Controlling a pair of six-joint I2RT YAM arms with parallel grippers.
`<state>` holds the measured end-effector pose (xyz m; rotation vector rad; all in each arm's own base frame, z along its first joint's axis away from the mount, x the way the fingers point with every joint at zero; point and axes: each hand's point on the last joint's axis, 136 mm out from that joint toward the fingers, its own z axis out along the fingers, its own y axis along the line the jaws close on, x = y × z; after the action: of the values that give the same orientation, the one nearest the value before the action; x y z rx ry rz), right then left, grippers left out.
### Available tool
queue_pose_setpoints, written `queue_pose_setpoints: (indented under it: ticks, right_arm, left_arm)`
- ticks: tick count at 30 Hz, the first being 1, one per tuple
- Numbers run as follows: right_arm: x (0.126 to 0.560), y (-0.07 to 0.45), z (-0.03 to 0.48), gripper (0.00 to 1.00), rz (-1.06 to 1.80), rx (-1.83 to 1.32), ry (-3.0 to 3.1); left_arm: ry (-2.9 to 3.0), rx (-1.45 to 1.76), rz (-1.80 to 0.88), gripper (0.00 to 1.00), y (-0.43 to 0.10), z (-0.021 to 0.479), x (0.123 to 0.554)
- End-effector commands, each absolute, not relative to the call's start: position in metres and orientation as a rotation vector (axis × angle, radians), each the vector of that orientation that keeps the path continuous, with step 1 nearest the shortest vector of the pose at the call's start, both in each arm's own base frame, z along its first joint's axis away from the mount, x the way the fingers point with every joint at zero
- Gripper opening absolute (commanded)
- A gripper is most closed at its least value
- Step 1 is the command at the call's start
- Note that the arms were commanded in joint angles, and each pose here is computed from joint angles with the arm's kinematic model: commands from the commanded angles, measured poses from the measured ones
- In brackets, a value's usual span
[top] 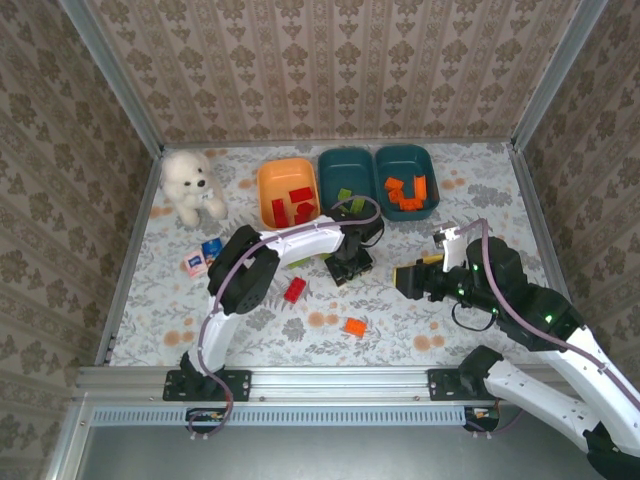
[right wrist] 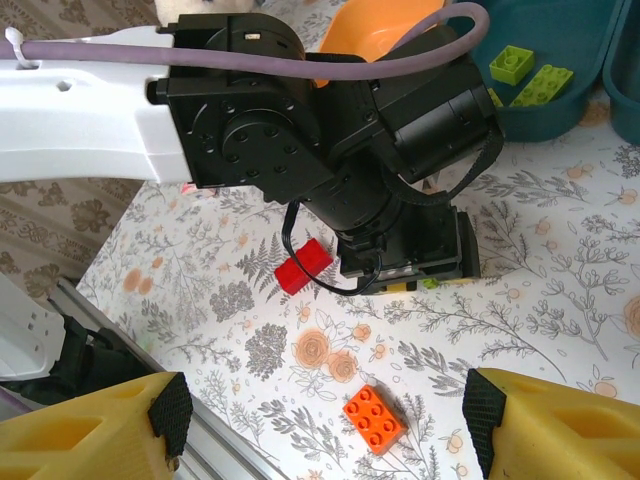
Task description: Sort the legos into containers by color
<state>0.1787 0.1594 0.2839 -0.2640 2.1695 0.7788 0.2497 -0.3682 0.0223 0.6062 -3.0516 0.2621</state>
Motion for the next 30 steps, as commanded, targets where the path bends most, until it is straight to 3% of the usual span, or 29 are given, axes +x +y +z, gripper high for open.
queue_pose_setpoints:
  ticks: [1,10,15,20,25,30]
  right_arm:
    - [0.174,0.162,0.279,0.75,0.799,-0.279,2.187]
    - [0.179,0.165,0.282,0.76,0.798,-0.27,2.19]
    - [0.18,0.163,0.29,0.76,0.794,-0.262,2.178]
    - [0.185,0.163,0.3,0.77,0.78,-0.249,2.162]
    - [0.198,0.172,0.298,0.77,0.779,-0.231,2.169]
    - [0.21,0.178,0.3,0.77,0.778,-0.205,2.177]
  left_arm:
    - [-3.076,0.635,0.219,0.5,-0.36,0.023,0.255]
    - [-3.147,0.554,0.214,0.23,-0.356,0.035,0.265]
    - [-3.259,0.42,0.252,0.23,-0.354,0.08,0.283]
    - [-3.41,0.256,0.389,0.23,-0.351,0.142,0.333]
    - [-3.463,0.124,0.543,0.23,-0.355,0.159,0.397]
    - [-3.558,-0.002,0.514,0.22,-0.353,0.147,0.456]
